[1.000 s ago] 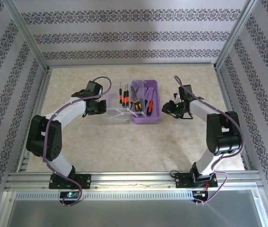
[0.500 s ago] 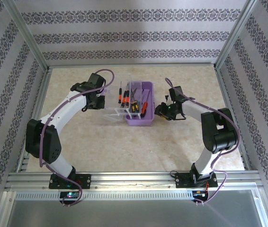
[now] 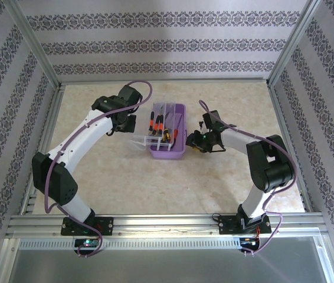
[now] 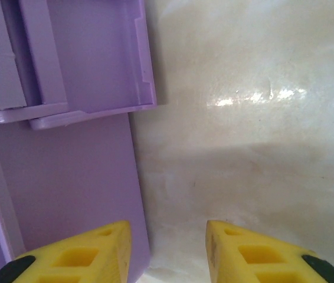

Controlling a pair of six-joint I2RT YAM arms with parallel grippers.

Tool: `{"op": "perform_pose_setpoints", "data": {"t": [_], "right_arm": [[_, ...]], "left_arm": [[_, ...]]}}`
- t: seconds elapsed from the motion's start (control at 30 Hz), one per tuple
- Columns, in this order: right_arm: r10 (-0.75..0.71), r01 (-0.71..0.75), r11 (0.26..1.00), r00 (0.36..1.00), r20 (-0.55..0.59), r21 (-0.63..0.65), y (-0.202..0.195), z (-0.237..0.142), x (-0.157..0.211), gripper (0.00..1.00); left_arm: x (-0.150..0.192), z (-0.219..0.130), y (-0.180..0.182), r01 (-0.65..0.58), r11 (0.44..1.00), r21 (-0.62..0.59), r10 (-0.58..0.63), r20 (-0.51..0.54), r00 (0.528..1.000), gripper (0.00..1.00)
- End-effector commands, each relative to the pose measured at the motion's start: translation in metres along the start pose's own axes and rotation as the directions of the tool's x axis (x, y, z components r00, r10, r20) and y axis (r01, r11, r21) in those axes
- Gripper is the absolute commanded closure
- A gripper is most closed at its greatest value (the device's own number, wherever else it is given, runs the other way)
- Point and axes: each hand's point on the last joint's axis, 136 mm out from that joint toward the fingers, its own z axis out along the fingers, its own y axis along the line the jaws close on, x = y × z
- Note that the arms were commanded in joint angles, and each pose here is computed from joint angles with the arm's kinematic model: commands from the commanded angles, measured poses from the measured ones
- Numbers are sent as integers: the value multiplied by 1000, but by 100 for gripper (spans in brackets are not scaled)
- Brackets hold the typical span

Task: Pack the tool kit

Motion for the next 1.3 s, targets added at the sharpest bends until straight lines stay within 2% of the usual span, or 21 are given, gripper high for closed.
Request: {"op": "perform_pose_setpoints", "data": {"t": [0.0, 0.57, 0.87, 1.07, 1.27], "right_arm": [[-38, 40, 992, 999, 16, -119, 32, 3, -3, 60], [-37, 39, 993, 999, 26, -111, 28, 4, -2, 60], [-34, 35, 994, 999, 19, -107, 26, 8, -2, 60], [-33, 35, 994, 999, 24, -105, 24, 6, -2, 60], [-31, 34, 994, 999, 32, -102, 21, 1, -3, 60]], "left_arm": [[1, -24, -64, -37, 969, 245, 40, -6, 999, 100], [-1, -44, -123, -86, 940, 329, 83, 25, 996, 91], [1, -55, -148, -117, 925, 362, 108, 44, 993, 76], [8, -47, -169, -133, 915, 382, 131, 32, 991, 76], [9, -41, -174, -140, 913, 383, 141, 25, 990, 76]]}}
